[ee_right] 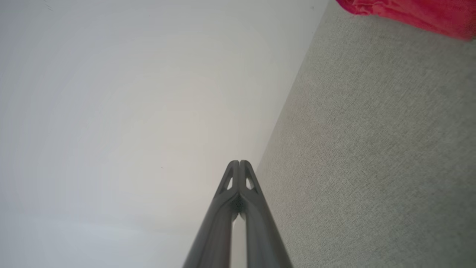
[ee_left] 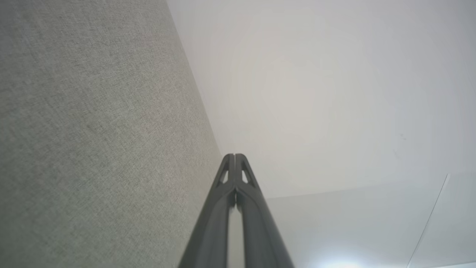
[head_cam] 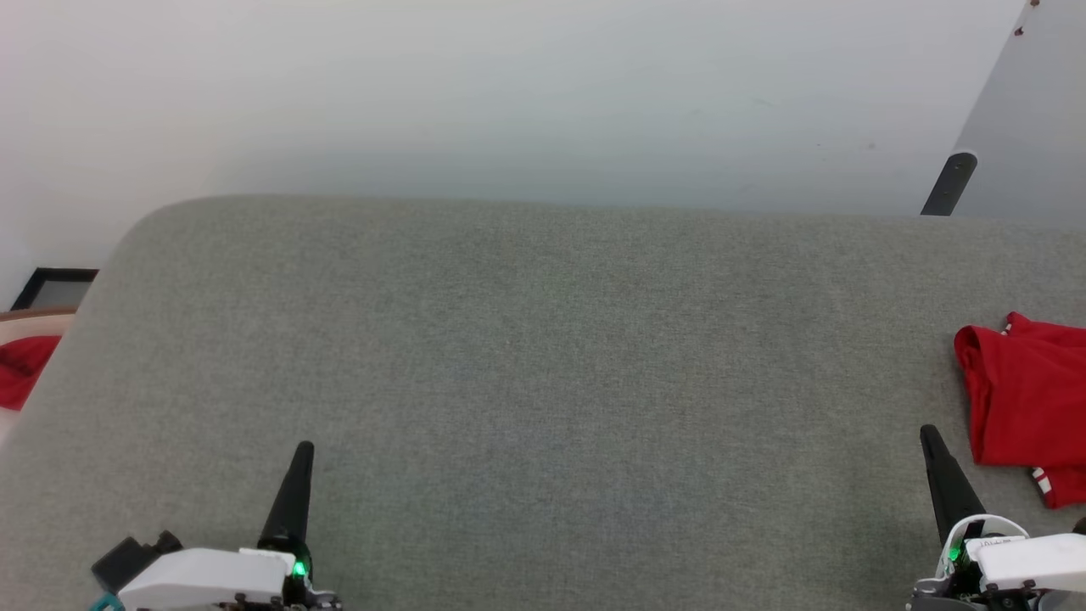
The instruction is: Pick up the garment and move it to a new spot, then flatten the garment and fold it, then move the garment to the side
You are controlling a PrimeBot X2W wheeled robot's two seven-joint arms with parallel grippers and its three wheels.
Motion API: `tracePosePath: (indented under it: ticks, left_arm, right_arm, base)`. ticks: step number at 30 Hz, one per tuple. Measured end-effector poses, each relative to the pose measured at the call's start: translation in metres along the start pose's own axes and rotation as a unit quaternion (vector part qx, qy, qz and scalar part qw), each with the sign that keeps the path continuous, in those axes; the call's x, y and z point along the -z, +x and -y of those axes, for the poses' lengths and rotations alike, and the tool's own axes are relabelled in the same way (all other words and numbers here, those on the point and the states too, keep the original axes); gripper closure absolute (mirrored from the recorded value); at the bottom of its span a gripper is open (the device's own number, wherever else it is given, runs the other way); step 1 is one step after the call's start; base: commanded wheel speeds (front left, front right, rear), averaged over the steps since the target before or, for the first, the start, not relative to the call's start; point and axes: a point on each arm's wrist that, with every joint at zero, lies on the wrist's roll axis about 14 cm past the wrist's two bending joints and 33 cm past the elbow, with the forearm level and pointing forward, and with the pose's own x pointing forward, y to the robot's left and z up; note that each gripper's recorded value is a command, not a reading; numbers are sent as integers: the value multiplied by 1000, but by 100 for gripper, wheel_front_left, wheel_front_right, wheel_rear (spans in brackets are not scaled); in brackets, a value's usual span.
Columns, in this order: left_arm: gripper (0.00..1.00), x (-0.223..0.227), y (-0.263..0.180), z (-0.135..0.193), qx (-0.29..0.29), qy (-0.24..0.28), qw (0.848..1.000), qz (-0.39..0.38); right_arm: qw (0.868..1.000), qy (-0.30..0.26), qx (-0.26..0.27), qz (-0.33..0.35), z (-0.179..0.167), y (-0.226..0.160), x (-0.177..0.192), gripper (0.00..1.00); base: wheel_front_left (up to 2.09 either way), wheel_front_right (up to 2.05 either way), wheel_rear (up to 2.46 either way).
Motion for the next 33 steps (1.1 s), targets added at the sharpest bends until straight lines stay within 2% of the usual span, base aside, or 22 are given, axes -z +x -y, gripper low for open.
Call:
tracePosePath:
  ticks: [33]
  left_arm:
    - [100, 4, 11, 11, 17, -117, 993, -9]
  right_arm:
    - [994, 107, -3, 2, 0, 7, 0, 100]
  base:
    - [0, 0, 0]
